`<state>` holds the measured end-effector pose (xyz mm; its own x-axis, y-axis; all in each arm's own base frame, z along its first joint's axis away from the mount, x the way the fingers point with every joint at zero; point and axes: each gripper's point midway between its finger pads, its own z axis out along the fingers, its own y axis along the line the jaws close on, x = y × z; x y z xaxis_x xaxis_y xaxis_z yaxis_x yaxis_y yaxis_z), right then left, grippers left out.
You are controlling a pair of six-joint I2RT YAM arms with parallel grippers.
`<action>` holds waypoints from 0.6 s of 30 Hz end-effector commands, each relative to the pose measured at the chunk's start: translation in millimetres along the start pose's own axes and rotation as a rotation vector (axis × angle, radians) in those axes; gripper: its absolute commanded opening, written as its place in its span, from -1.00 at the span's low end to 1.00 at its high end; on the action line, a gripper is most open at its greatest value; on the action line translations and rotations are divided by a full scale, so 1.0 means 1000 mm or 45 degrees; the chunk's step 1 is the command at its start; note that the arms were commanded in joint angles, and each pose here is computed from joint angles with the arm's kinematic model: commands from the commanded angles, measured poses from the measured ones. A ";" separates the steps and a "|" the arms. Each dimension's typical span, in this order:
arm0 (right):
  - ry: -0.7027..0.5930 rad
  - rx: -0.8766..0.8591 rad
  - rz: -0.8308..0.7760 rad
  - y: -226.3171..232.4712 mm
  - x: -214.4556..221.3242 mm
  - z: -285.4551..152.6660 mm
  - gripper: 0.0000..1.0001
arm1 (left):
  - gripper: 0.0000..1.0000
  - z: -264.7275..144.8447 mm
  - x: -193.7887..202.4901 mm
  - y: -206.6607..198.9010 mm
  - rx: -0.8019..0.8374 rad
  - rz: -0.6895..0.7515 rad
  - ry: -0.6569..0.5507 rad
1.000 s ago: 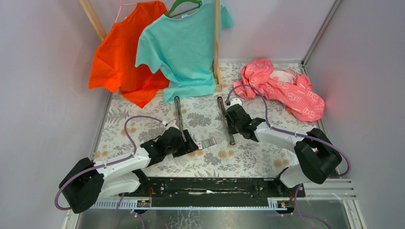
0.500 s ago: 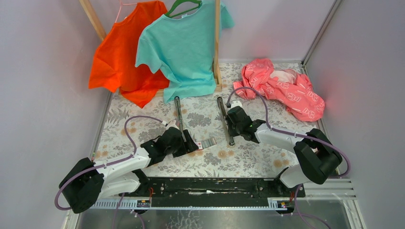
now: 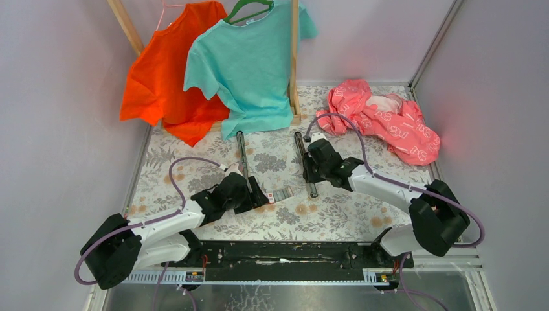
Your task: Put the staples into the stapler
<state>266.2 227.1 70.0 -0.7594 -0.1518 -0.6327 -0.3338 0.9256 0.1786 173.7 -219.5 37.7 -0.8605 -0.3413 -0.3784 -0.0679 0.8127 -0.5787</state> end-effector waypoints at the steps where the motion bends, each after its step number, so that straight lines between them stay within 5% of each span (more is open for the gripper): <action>1: 0.030 -0.104 -0.012 0.035 -0.005 -0.011 -0.28 | 0.52 0.000 -0.005 -0.003 0.012 -0.019 -0.032; 18: 0.214 -0.149 -0.141 0.087 0.028 0.018 -0.36 | 0.50 0.001 -0.002 0.005 -0.022 -0.047 -0.035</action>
<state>221.2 292.4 43.8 -0.7992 -0.3256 -0.5052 -0.4675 0.8650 0.1822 174.0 -218.6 37.1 -0.8556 -0.3650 -0.3670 -0.0934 0.8062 -0.5842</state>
